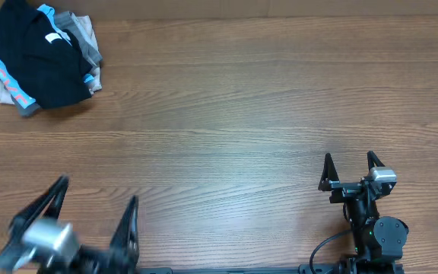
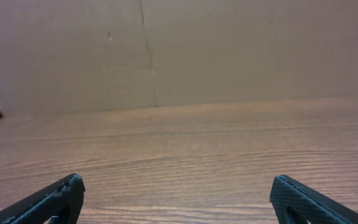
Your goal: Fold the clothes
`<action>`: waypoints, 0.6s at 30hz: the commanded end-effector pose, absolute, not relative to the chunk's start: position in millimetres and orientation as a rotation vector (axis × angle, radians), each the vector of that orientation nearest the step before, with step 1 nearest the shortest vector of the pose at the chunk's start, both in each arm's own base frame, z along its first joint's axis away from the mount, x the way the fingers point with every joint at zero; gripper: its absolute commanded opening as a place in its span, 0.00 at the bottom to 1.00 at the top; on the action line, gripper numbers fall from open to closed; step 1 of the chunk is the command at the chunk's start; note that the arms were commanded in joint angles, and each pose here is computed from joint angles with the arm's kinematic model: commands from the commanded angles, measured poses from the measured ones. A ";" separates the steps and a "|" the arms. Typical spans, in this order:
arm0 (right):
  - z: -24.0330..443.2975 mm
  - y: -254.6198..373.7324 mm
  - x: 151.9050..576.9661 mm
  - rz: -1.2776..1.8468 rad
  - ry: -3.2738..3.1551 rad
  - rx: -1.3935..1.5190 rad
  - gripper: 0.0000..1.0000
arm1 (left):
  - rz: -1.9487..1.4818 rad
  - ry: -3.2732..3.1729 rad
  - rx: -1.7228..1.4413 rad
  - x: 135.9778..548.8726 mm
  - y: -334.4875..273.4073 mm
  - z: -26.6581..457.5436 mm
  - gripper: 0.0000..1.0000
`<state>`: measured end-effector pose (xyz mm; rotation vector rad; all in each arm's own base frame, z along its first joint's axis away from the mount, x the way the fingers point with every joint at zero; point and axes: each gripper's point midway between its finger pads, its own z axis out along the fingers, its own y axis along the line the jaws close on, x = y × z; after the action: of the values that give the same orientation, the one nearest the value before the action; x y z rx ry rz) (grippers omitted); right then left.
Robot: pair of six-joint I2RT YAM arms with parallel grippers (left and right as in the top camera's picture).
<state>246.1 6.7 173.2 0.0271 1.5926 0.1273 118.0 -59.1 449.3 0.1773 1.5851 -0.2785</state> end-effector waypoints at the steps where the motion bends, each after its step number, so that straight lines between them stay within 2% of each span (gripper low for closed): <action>1: 171.9 4.1 246.2 0.116 1.586 0.037 1.00 | -0.274 1.576 0.143 133.8 -49.9 402.7 1.00; 10: 171.9 4.1 246.2 0.116 1.586 0.037 1.00 | -0.211 1.463 0.116 201.6 -32.6 311.9 1.00; 18: 171.9 4.1 246.2 0.116 1.586 0.037 1.00 | -0.170 1.462 0.056 227.1 -21.9 248.4 1.00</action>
<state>246.1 6.8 173.2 0.0268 1.5926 0.1276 221.7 -31.2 259.2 0.1103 1.4727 -0.2046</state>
